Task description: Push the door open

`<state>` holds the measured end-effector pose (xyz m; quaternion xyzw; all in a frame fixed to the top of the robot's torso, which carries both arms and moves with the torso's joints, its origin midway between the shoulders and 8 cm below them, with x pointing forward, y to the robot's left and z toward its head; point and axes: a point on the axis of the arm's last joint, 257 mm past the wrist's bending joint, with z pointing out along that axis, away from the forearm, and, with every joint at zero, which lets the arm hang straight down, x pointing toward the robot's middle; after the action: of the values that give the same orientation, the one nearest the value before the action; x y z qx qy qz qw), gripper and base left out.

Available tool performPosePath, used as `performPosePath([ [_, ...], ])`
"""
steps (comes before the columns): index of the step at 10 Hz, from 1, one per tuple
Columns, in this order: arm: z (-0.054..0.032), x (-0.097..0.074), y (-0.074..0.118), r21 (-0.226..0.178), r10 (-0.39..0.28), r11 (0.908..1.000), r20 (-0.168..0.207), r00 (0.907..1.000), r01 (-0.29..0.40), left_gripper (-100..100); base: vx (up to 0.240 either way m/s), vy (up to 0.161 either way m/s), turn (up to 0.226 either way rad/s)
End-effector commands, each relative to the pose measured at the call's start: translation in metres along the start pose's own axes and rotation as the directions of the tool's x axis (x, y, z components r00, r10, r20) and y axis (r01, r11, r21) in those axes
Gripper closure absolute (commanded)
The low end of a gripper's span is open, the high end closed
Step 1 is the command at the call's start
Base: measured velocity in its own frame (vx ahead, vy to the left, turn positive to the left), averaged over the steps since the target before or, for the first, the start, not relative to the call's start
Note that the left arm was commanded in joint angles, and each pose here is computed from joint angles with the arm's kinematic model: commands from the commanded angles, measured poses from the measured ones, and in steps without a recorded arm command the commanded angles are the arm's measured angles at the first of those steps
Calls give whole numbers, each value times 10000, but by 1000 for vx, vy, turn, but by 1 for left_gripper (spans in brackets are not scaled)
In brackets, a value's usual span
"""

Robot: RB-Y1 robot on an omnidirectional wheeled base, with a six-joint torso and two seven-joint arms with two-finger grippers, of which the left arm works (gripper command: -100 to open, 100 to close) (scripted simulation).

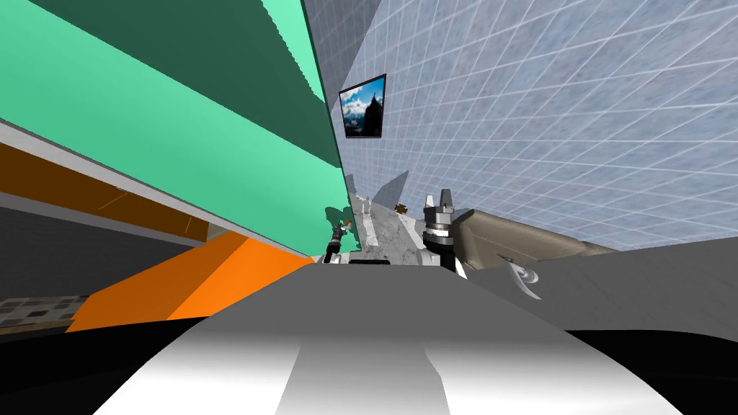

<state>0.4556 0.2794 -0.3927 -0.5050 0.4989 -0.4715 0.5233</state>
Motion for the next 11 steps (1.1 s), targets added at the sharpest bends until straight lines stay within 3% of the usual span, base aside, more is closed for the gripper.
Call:
performPosePath([
  [1, 31, -219, -39, 100, 135, 9999, 384, 9992, -139, 100, 200, -90, 81],
  [6, 13, -557, -44, 103, 120, 9999, 1189, 9928, -134, 100, 191, -87, 67],
  [11, -30, -790, -28, 96, -62, 9999, 1936, 9811, 44, 100, 195, -78, 75],
])
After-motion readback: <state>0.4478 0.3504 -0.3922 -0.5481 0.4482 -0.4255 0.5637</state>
